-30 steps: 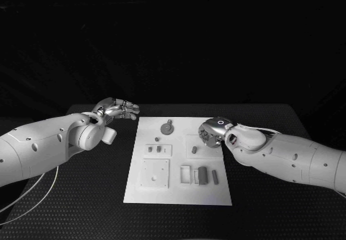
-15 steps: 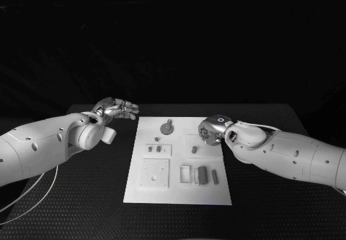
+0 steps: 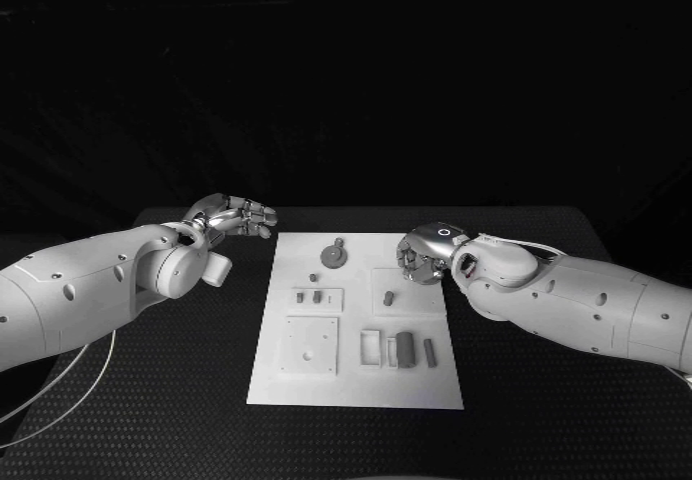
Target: Assemble the parts on the task board
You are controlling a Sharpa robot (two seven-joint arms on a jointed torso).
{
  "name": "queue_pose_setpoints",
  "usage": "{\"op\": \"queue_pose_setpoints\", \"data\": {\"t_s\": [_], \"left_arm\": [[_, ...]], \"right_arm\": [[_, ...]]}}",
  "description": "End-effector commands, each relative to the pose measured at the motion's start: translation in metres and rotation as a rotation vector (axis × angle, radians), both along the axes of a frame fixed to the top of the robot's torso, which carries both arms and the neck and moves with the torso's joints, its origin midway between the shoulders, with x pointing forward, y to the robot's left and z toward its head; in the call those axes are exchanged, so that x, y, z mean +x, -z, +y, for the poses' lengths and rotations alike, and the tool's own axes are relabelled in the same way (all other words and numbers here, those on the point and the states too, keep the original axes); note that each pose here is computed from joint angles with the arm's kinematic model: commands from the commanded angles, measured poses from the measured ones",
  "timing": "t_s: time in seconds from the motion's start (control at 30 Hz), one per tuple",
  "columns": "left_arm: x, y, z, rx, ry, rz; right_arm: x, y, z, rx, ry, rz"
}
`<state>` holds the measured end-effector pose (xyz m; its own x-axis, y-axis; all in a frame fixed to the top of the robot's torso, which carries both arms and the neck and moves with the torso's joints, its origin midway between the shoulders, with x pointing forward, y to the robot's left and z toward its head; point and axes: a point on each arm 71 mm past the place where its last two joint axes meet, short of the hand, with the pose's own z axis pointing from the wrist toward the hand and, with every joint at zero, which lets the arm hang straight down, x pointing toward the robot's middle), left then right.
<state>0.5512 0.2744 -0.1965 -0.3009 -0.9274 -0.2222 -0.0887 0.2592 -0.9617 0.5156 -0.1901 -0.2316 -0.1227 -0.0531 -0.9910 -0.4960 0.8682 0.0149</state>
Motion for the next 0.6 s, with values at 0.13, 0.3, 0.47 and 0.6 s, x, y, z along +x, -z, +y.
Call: {"op": "queue_pose_setpoints", "data": {"t_s": [0.13, 0.3, 0.47, 0.6], "left_arm": [[0.0006, -0.0015, -0.003, -0.010, 0.010, -0.002], [0.0006, -0.0015, -0.002, -0.010, 0.009, -0.002], [0.0007, -0.0015, -0.003, -0.010, 0.009, -0.003], [0.0008, -0.0017, -0.003, -0.010, 0.008, -0.004]], "right_arm": [[-0.001, 0.000, 0.002, 0.008, -0.009, 0.019], [-0.002, -0.001, 0.002, 0.013, -0.010, 0.020], [-0.005, -0.005, 0.007, 0.037, -0.024, 0.000], [-0.010, -0.014, 0.017, 0.075, -0.048, -0.011]]}}
